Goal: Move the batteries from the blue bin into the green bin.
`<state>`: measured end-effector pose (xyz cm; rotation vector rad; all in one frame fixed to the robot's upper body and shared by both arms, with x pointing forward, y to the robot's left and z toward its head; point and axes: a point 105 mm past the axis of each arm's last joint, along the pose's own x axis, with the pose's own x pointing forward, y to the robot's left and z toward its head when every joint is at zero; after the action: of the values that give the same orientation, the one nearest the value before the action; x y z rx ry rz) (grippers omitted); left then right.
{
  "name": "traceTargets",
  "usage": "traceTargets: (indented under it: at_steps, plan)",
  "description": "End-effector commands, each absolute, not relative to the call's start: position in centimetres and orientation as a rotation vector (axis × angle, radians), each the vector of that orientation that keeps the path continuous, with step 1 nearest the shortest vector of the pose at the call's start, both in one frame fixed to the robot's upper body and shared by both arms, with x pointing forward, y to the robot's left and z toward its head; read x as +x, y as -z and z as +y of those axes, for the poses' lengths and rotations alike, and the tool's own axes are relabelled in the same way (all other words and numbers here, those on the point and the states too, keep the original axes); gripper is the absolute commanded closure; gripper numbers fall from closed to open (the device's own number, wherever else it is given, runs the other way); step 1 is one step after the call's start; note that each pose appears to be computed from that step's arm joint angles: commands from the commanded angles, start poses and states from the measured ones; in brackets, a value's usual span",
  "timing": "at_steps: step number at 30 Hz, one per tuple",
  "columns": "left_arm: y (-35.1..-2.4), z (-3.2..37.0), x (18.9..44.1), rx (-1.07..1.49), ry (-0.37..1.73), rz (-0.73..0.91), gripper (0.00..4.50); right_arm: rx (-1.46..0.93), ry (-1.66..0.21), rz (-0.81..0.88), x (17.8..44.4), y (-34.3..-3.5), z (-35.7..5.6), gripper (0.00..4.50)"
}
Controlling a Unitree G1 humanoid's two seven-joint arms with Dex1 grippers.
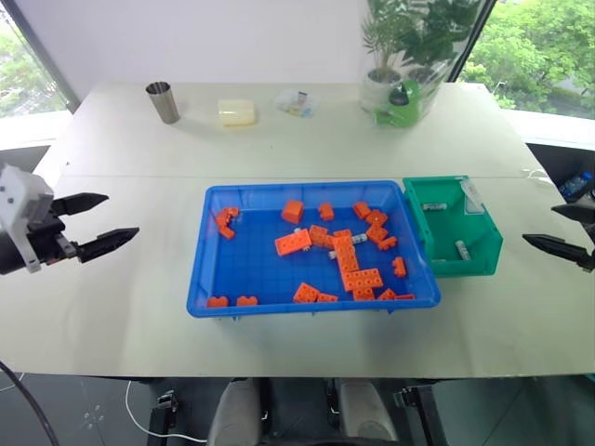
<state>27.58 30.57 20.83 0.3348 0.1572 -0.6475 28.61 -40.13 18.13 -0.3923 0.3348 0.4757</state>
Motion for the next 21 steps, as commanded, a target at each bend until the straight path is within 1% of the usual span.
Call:
traceTargets:
  at_steps: [1, 8, 18, 21]
  plan:
    - [-21.7, 29.7, 27.6, 0.372, 0.677, 0.114, 0.0, -0.408, -0.452, 0.293, 28.8, -19.1, -40.5, 0.04]
    - [-20.8, 28.7, 27.3, 0.329, 0.708, 0.131, 0.0, -0.409, -0.447, 0.291, 28.7, -19.3, -40.8, 0.04]
    - [-20.3, 28.2, 28.0, 0.324, 0.733, 0.137, 0.0, -0.414, -0.446, 0.299, 28.6, -19.5, -40.8, 0.04]
    - [-20.4, 27.8, 28.1, 0.309, 0.756, 0.136, 0.0, -0.384, -0.448, 0.297, 28.7, -19.6, -40.7, 0.04]
